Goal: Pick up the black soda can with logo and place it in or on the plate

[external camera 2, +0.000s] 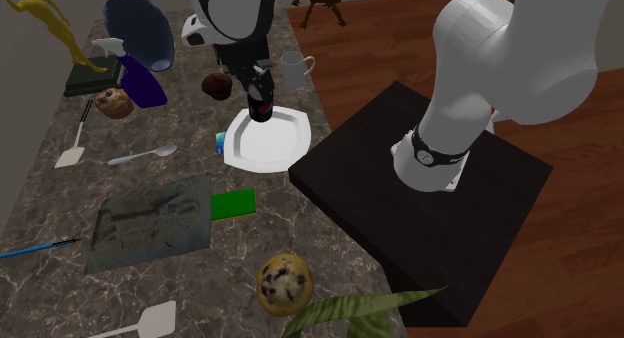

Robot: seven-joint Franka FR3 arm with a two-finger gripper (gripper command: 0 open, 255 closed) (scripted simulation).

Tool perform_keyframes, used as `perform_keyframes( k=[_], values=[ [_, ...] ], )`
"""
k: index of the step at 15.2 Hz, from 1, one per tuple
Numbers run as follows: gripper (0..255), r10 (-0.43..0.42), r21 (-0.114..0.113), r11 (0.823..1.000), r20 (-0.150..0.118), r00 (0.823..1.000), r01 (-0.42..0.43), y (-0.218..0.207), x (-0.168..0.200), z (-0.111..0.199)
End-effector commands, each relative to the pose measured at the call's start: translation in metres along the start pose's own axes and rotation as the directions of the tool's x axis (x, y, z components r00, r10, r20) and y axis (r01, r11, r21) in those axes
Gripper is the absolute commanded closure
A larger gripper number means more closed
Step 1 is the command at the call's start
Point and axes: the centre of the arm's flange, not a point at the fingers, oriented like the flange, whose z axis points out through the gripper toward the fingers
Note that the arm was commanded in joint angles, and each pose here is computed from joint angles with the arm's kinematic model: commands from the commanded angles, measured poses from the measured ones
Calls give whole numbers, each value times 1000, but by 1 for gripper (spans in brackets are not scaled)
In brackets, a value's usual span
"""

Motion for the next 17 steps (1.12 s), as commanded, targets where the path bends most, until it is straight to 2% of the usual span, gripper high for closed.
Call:
perform_keyframes(
  k=[1, 17],
  values=[
    [255, 0, -1, 1000, 0, 1000, 0, 1, 1, 10],
    [255, 0, -1, 1000, 0, 1000, 0, 5, 12, 88]
  ],
)
